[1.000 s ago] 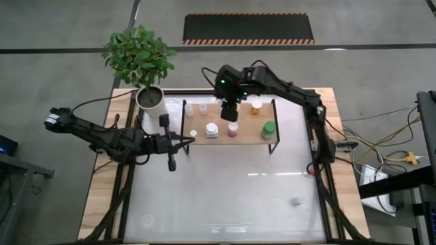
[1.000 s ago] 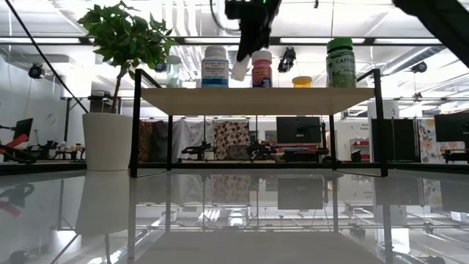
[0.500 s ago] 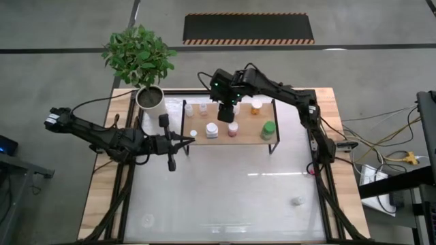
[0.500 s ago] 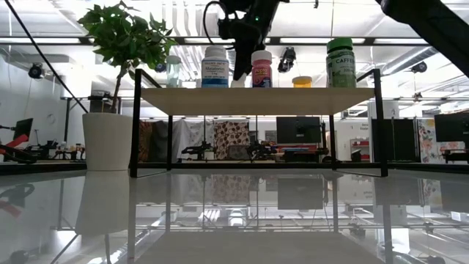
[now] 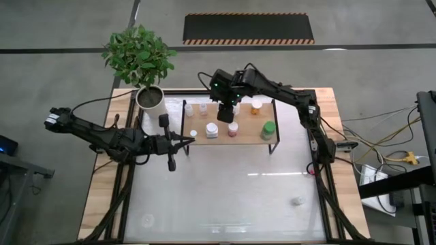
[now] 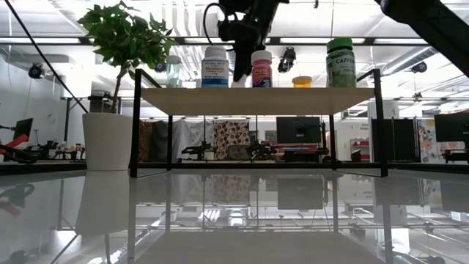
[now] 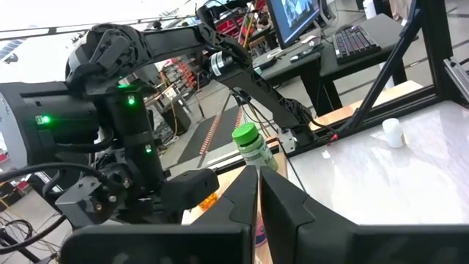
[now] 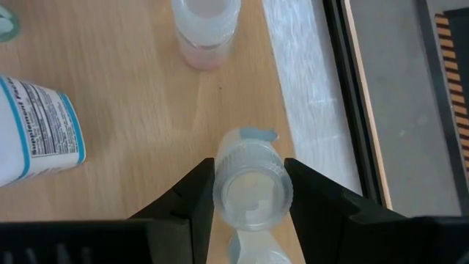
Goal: Pick and place medicine bottles onto shelf by color
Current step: Put the transparent pill bottle on the shelf, then adjust the pill bottles on the shelf
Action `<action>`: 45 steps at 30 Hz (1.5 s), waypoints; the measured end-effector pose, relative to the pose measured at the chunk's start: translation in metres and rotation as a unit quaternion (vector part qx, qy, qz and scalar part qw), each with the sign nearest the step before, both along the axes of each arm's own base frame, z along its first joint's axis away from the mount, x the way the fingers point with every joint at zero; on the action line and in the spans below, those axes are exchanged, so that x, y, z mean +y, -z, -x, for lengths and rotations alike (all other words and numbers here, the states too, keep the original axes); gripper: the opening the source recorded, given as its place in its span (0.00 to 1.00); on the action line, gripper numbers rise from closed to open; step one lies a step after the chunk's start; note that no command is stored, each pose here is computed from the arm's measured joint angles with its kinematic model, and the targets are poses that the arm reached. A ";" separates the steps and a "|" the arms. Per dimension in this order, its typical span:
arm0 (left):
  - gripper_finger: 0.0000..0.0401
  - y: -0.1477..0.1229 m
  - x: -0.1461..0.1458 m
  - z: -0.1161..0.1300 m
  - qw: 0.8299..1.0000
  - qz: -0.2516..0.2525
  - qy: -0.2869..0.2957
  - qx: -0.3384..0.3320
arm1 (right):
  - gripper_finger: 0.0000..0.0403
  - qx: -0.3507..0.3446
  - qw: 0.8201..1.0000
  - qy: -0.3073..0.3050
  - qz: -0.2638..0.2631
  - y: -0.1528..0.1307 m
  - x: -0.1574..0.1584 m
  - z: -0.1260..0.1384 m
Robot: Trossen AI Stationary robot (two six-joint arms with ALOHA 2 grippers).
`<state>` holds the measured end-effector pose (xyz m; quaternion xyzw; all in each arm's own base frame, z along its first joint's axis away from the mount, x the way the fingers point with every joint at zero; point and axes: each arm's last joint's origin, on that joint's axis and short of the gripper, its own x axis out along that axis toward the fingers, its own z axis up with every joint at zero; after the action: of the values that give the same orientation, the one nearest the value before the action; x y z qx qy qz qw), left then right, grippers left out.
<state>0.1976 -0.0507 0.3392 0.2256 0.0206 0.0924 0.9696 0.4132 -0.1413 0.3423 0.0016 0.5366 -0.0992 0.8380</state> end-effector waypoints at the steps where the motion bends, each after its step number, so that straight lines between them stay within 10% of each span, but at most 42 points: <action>1: 0.00 0.000 0.000 0.000 1.000 0.000 0.000 0.000 | 0.35 0.000 1.000 0.003 -0.002 0.001 0.000 0.000; 45: 0.00 -0.001 0.000 0.000 1.000 0.002 0.000 -0.004 | 0.51 -0.035 0.999 0.014 0.004 -0.021 0.005 0.015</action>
<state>0.1976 -0.0506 0.3401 0.2233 0.0166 0.0933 0.9701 0.3985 -0.1363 0.3637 0.0091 0.5061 -0.1134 0.8550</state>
